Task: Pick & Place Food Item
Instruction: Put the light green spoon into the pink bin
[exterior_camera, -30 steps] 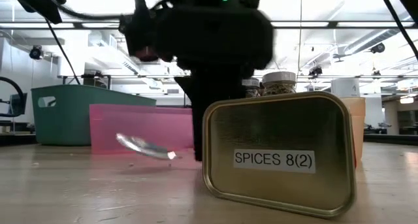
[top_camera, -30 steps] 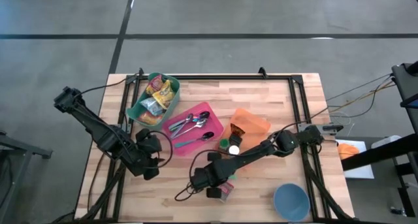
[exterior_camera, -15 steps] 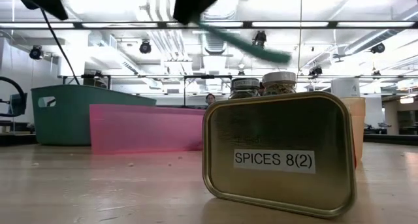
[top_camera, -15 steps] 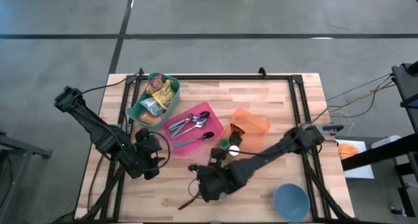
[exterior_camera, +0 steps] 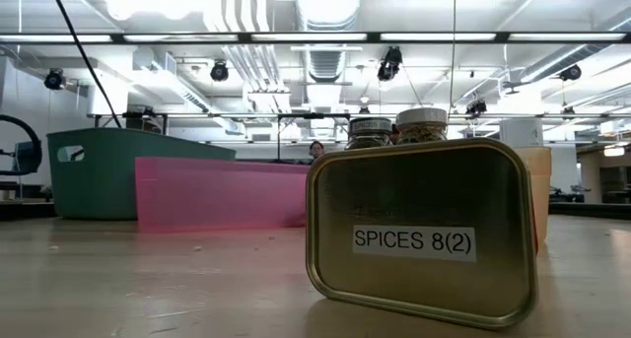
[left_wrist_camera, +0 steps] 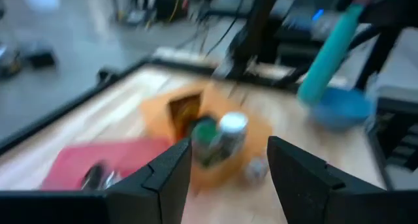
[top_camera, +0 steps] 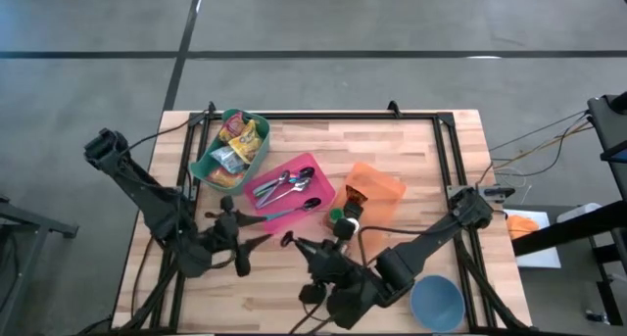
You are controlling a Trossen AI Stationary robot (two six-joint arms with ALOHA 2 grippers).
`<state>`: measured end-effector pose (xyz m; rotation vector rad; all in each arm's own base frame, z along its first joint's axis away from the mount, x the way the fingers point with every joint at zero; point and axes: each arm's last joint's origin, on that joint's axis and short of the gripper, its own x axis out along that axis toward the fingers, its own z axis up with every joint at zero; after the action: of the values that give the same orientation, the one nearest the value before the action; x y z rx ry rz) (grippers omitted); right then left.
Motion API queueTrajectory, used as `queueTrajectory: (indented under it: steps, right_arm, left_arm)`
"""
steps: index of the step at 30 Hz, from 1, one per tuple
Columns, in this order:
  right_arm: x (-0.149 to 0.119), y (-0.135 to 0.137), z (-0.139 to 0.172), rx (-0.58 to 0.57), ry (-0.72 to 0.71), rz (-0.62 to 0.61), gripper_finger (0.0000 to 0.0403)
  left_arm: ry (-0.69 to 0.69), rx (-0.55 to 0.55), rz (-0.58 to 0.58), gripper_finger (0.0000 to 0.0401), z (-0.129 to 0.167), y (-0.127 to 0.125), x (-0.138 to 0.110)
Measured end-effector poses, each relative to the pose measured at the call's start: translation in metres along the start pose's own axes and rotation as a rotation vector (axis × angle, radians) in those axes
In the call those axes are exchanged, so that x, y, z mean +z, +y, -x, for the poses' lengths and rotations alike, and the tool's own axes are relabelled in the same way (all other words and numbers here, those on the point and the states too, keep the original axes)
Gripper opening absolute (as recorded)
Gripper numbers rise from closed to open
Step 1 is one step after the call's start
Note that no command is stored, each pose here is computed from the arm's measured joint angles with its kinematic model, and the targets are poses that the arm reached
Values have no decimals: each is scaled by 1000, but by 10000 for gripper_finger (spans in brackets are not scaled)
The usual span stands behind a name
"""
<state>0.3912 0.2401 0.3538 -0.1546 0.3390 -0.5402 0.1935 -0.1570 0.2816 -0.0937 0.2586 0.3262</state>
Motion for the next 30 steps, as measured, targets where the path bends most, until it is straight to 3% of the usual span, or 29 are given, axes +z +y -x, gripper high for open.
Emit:
queueTrajectory:
  steps: [8,13,21,30]
  right_arm:
    - [21,4,-2,55,-111,-33,24]
    - [27,3,-12,145,-123,-65,24]
    - [27,0,-18,150,-122,-69,24]
    - [31,2,-18,219,-142,-88,24]
  left_arm:
    - [-271,-115,37,203,-5,3,-15]
    - [-280,-214,25,203,-12,6,-16]
    - [-290,-422,-74,203,-13,0,-12]
    - [-295,-436,-101,203,-14,0,-11]
